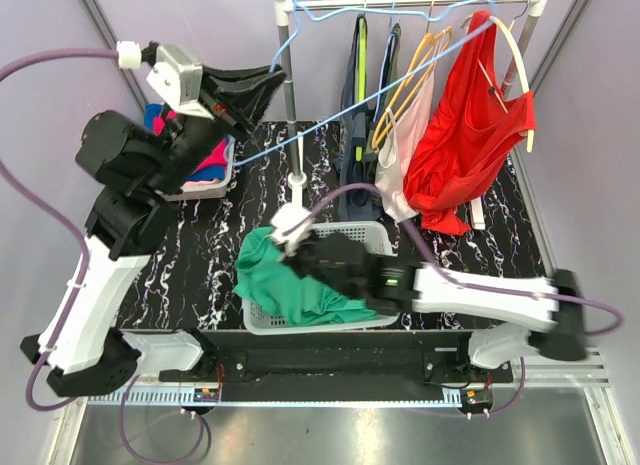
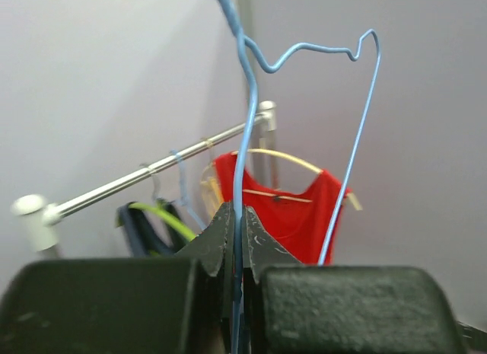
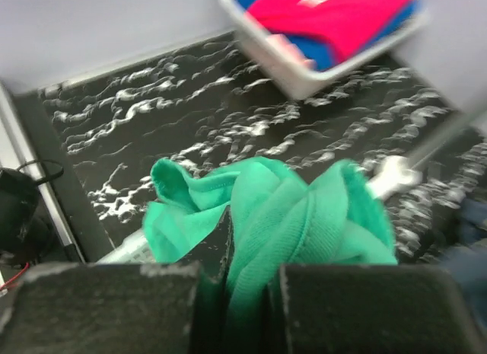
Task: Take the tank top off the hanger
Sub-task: Place the tank top in the bin.
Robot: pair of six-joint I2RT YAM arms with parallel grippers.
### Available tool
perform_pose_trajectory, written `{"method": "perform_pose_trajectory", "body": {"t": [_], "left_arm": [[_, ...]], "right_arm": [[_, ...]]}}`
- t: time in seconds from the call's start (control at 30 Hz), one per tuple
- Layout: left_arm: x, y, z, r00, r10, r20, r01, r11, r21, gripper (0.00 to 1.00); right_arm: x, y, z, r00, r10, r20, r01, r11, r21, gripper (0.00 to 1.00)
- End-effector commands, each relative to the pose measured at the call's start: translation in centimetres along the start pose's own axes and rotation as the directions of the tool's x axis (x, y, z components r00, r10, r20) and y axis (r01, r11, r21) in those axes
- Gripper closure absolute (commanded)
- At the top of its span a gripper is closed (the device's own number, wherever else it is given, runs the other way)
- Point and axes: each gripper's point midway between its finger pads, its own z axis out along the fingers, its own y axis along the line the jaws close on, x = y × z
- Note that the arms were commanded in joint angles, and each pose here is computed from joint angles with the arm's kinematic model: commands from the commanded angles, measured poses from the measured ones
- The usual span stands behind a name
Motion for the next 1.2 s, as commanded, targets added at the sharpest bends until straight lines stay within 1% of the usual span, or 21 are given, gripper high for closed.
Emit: {"method": "perform_pose_trajectory", "body": {"t": [0.0,0.03,0.07,0.1,0.13,0.17,0.3,0.37,0.43,0.57,0.6,0.7,0.77,0.83,0.9,0.93,1.0,1.03,1.17], "left_arm": [[-2.6,4.2,-3.3,0.967,0.253,0.000,-0.247,0.942,-0.229,1.00],[-1.6,4.4,-3.5,0.962,0.271,-0.026,-0.270,0.936,-0.227,1.00],[-2.0,4.7,-4.4,0.959,0.284,-0.028,-0.281,0.925,-0.256,1.00],[-1.6,4.8,-4.7,0.957,0.287,-0.041,-0.287,0.922,-0.259,1.00],[-1.9,4.7,-5.1,0.957,0.287,-0.039,-0.287,0.922,-0.261,1.00],[-1.8,4.7,-5.2,0.958,0.283,-0.045,-0.284,0.923,-0.259,1.00],[-2.1,4.8,-5.4,0.963,0.267,-0.039,-0.267,0.923,-0.276,1.00],[-1.9,4.9,-5.3,0.963,0.268,-0.044,-0.269,0.923,-0.276,1.00],[-2.0,5.0,-5.3,0.963,0.268,-0.043,-0.269,0.921,-0.280,1.00],[-2.3,5.0,-5.3,0.962,0.272,-0.039,-0.271,0.920,-0.283,1.00],[-2.2,5.0,-5.3,0.962,0.269,-0.040,-0.269,0.920,-0.284,1.00],[-1.9,5.0,-5.1,0.964,0.262,-0.043,-0.263,0.923,-0.280,1.00],[-1.7,5.0,-5.0,0.965,0.259,-0.047,-0.262,0.923,-0.281,1.00],[-1.5,5.2,-5.1,0.964,0.261,-0.053,-0.265,0.920,-0.288,1.00],[-1.3,5.3,-5.2,0.962,0.265,-0.061,-0.271,0.917,-0.293,1.00],[-1.3,5.3,-5.3,0.962,0.266,-0.063,-0.272,0.916,-0.295,1.00],[-0.6,5.5,-5.5,0.960,0.267,-0.079,-0.278,0.913,-0.297,1.00],[-0.8,5.4,-5.8,0.961,0.267,-0.075,-0.277,0.913,-0.300,1.00],[0.1,5.6,-6.0,0.959,0.266,-0.094,-0.282,0.909,-0.306,1.00]], "right_arm": [[-13.3,-8.5,-13.2,0.927,0.130,0.352,-0.190,0.972,0.141,0.92],[-14.2,-9.4,-15.1,0.919,0.128,0.372,-0.192,0.972,0.139,0.91],[-16.1,-10.3,-17.2,0.898,0.134,0.419,-0.205,0.970,0.129,0.90],[-17.5,-11.2,-19.5,0.877,0.143,0.460,-0.220,0.968,0.118,0.89],[-17.7,-11.2,-20.3,0.884,0.134,0.449,-0.201,0.974,0.105,0.89],[-19.2,-11.6,-21.5,0.869,0.138,0.474,-0.205,0.974,0.092,0.90],[-20.0,-10.9,-20.9,0.886,0.130,0.445,-0.178,0.982,0.067,0.91],[-20.3,-10.4,-20.6,0.884,0.134,0.447,-0.174,0.984,0.048,0.92],[-20.9,-10.3,-21.0,0.869,0.150,0.472,-0.183,0.983,0.024,0.92],[-22.2,-10.7,-23.4,0.829,0.187,0.527,-0.206,0.978,-0.024,0.92],[-22.3,-10.4,-23.5,0.827,0.193,0.528,-0.204,0.978,-0.039,0.91],[-21.9,-8.8,-21.9,0.856,0.201,0.477,-0.183,0.979,-0.084,0.91],[-21.6,-6.8,-19.8,0.884,0.199,0.424,-0.156,0.978,-0.136,0.91],[-21.9,-5.3,-18.8,0.892,0.200,0.404,-0.132,0.973,-0.189,0.92],[-23.5,-4.1,-18.5,0.883,0.207,0.422,-0.109,0.964,-0.243,0.92],[-25.0,-4.1,-19.3,0.866,0.215,0.451,-0.100,0.959,-0.264,0.92],[-26.2,-3.3,-19.5,0.855,0.223,0.468,-0.078,0.948,-0.309,0.92],[-27.4,-3.3,-20.4,0.838,0.233,0.494,-0.069,0.942,-0.327,0.92],[-28.5,-2.8,-21.1,0.820,0.248,0.516,-0.052,0.930,-0.363,0.92]]}}
